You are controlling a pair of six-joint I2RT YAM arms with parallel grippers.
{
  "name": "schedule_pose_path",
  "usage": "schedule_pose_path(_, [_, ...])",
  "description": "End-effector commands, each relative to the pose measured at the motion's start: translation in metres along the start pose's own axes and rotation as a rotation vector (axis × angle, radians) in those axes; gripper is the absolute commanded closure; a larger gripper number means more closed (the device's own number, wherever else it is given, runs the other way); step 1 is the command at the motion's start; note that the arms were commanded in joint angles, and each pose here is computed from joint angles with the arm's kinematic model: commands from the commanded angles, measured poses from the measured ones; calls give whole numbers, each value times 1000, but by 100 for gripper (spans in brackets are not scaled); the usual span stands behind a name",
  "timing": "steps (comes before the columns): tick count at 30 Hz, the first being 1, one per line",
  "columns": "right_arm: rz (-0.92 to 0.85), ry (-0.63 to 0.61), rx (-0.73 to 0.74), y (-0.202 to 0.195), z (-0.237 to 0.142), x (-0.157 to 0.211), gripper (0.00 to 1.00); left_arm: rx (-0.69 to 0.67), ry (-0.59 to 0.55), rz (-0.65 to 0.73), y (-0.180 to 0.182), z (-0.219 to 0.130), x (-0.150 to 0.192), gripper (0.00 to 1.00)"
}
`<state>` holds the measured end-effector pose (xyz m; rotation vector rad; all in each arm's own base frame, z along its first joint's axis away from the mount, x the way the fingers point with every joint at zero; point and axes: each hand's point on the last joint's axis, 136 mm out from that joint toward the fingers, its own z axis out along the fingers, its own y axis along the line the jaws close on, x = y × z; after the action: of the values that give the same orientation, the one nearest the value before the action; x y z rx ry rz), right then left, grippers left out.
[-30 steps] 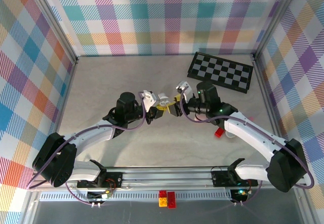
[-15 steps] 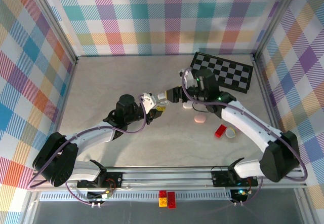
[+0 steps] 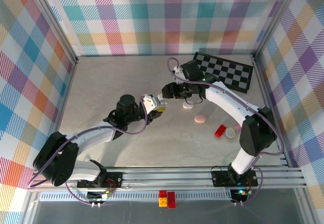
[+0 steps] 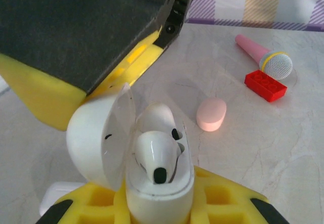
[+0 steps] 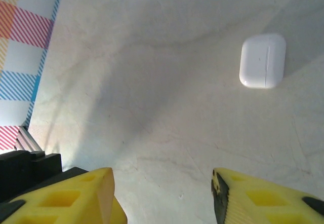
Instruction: Insert the wireless bluetooth earbuds into the charging case
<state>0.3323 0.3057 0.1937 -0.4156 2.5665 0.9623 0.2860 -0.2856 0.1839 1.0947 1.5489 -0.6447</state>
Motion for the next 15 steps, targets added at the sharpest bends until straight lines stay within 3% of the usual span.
schedule_pose_path(1, [6, 65, -25, 8, -8, 12, 48, -11, -8, 33, 3, -3, -5, 100])
schedule_pose_path(8, [-57, 69, -43, 13, -26, 30, 50, -6, -9, 17, 3, -2, -5, 100])
schedule_pose_path(11, [-96, 3, -36, 15, -39, 26, 50, 13, -20, 6, 1, -1, -9, 100])
schedule_pose_path(15, [-195, -121, 5, 15, -60, 16, 41, 118, -8, -28, -13, -2, -17, 100])
